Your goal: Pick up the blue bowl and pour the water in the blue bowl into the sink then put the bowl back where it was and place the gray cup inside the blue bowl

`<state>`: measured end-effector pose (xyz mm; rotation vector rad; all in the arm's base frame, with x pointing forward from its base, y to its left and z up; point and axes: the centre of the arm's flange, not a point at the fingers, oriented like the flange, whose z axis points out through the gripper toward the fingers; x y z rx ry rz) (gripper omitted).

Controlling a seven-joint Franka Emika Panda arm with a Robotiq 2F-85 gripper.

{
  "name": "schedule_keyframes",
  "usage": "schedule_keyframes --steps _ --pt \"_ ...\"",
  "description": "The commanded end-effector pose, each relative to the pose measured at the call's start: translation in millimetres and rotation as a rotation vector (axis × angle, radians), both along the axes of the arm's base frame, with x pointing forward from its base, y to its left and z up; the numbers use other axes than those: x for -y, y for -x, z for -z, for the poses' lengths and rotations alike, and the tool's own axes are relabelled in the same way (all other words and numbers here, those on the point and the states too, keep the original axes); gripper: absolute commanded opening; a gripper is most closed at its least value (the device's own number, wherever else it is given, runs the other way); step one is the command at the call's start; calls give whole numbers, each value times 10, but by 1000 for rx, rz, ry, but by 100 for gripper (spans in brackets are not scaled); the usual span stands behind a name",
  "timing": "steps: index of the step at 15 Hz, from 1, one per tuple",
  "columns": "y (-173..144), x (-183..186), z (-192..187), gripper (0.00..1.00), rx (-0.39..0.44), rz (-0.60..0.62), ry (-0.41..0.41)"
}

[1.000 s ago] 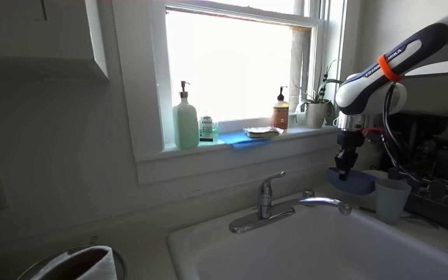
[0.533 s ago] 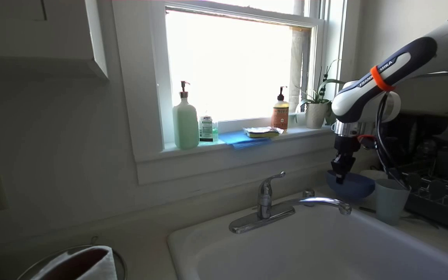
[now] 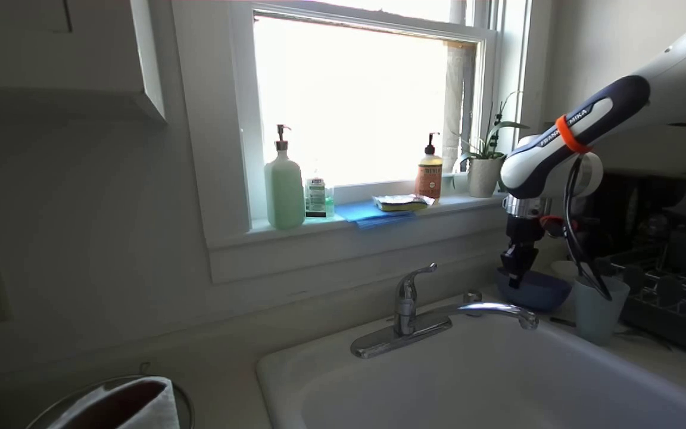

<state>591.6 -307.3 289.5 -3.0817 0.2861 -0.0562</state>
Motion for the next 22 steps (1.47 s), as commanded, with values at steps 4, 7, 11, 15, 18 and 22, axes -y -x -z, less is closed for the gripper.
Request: schedule_keyframes --steps 4,7,11,15,18,22 --pt "-123 -57 -110 56 37 36 -9" --pt "-29 -218 -358 77 46 78 -14" --pt "111 -330 -692 100 54 198 1" --pt "372 -361 -908 100 -32 297 -1" --pt "585 -354 -1002 100 -126 324 -29" --pt "824 -305 -965 100 -253 353 -7"
